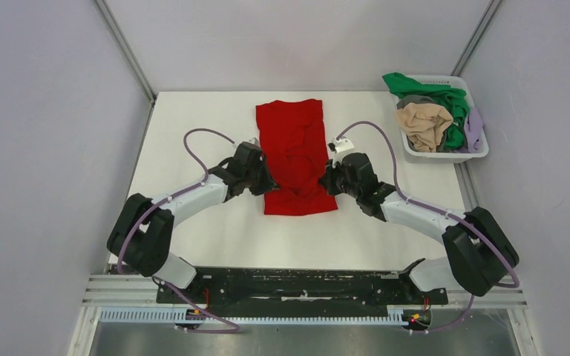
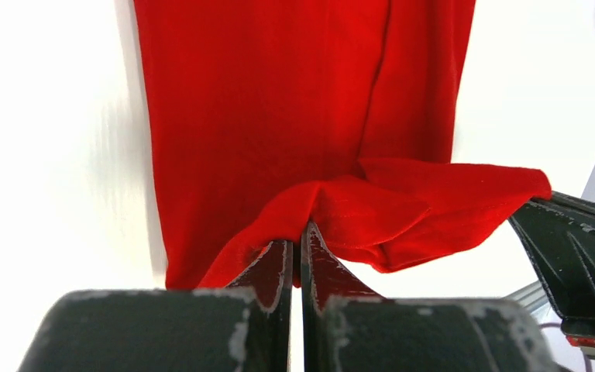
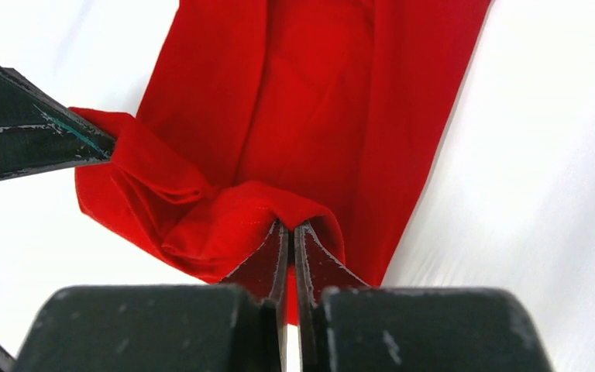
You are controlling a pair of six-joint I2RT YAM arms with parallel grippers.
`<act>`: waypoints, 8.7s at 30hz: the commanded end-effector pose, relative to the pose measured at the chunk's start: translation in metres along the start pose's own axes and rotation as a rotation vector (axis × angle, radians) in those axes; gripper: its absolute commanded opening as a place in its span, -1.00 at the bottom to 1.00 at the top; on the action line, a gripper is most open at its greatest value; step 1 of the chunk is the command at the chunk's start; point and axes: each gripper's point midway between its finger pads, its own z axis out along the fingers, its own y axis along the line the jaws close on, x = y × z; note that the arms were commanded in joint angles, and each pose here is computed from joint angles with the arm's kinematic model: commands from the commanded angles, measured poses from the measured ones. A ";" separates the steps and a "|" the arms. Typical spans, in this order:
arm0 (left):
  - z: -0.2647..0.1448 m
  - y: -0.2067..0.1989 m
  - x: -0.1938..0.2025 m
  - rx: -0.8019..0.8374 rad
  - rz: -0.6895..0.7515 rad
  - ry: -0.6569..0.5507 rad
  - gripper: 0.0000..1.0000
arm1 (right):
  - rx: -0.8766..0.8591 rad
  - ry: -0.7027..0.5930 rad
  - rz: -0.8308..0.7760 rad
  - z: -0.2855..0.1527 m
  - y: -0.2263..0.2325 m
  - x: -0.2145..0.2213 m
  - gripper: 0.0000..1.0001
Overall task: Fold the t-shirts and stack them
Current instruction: Fold the folded rectangular tshirt in 1/3 of the way, then grab one side of the 2/3 rectangular tshirt with both arms, then fold the long partially folded tshirt into a neat square, then put the neatly folded tshirt into the corner of the board with the left arm
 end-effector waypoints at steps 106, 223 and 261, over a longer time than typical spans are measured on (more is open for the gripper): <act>-0.084 0.091 0.086 -0.226 -0.052 0.150 -0.96 | -0.375 0.359 -0.009 -0.084 0.042 0.128 -1.00; 0.039 0.154 -0.256 -0.763 0.371 -0.142 -0.96 | 0.241 -0.054 0.053 -0.007 -0.118 -0.042 0.96; -0.029 0.207 -0.455 -0.565 0.154 -0.630 0.99 | 0.359 -0.079 0.022 -0.015 -0.139 -0.042 0.96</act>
